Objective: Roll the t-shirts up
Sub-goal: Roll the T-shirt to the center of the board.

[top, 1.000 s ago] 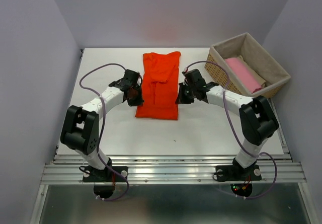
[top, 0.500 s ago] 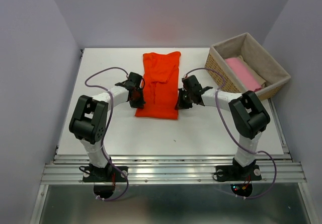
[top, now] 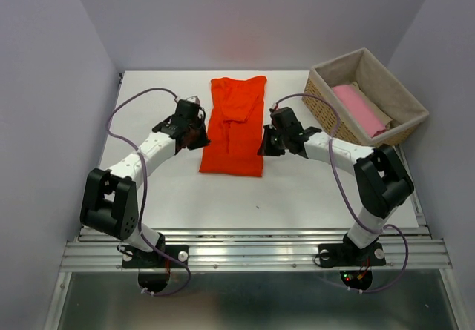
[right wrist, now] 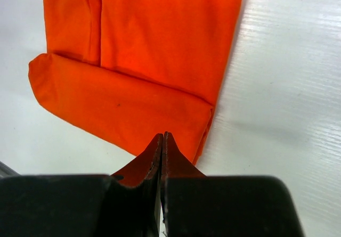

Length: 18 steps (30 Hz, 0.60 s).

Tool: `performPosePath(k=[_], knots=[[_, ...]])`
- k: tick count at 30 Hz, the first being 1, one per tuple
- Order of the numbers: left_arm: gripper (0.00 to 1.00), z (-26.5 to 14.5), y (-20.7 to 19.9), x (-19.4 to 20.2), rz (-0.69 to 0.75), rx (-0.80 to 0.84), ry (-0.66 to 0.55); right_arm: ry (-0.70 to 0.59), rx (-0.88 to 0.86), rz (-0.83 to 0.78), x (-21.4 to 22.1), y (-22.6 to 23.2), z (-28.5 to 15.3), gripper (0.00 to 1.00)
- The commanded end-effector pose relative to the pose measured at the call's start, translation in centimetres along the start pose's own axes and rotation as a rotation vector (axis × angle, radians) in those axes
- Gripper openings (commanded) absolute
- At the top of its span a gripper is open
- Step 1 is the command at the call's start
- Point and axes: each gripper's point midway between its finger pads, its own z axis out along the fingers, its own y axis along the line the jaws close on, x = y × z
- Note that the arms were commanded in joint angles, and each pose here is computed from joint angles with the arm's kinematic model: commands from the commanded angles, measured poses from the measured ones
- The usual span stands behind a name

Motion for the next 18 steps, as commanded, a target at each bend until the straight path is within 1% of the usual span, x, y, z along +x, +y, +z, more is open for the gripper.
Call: performPosePath(k=[1, 3, 4, 6, 7, 8, 9, 10, 11, 13, 14, 18], knots=[[0.0, -1.0, 1.5, 1.2, -0.075, -0.026, -0.008, -0.006, -0.021, 0.026, 1.0, 0.1, -1.0, 0.01], [0.0, -1.6, 2.1, 1.6, -0.12, -0.023, -0.022, -0.011, -0.036, 0.058, 1.5, 0.1, -1.3, 0.01], [0.04, -1.5, 3.0, 2.1, -0.151, -0.035, -0.017, -0.017, -0.044, 0.066, 1.9, 0.0, -1.6, 0.01], [0.16, -2.1, 3.3, 2.0, -0.175, -0.027, -0.035, -0.018, -0.059, 0.101, 2.3, 0.1, -1.9, 0.07], [0.22, -2.2, 3.6, 2.0, -0.184, -0.027, -0.039, -0.019, -0.063, 0.113, 2.5, 0.1, -2.0, 0.21], [0.33, -2.1, 3.8, 2.2, -0.192, -0.027, -0.037, -0.027, -0.076, 0.126, 2.7, 0.1, -2.3, 0.26], [0.36, -2.0, 4.0, 2.8, -0.2, -0.024, -0.022, -0.03, -0.082, 0.137, 2.8, 0.2, -2.4, 0.33], [0.4, -2.0, 4.2, 2.6, -0.216, -0.018, -0.028, -0.028, -0.088, 0.164, 3.1, 0.2, -2.4, 0.47], [0.46, -1.8, 4.3, 2.9, -0.224, -0.015, -0.021, -0.04, -0.101, 0.173, 2.9, 0.4, -2.6, 0.5], [0.51, -1.4, 4.6, 3.6, -0.249, -0.007, -0.007, -0.029, -0.104, 0.209, 3.7, 0.1, -2.5, 0.52], [0.56, -1.3, 4.6, 3.8, -0.254, 0.005, -0.006, -0.027, -0.107, 0.221, 3.9, 0.1, -2.4, 0.52], [0.58, -0.4, 5.0, 5.5, -0.283, 0.034, 0.027, -0.037, -0.143, 0.272, 4.4, 0.2, -1.9, 0.51]])
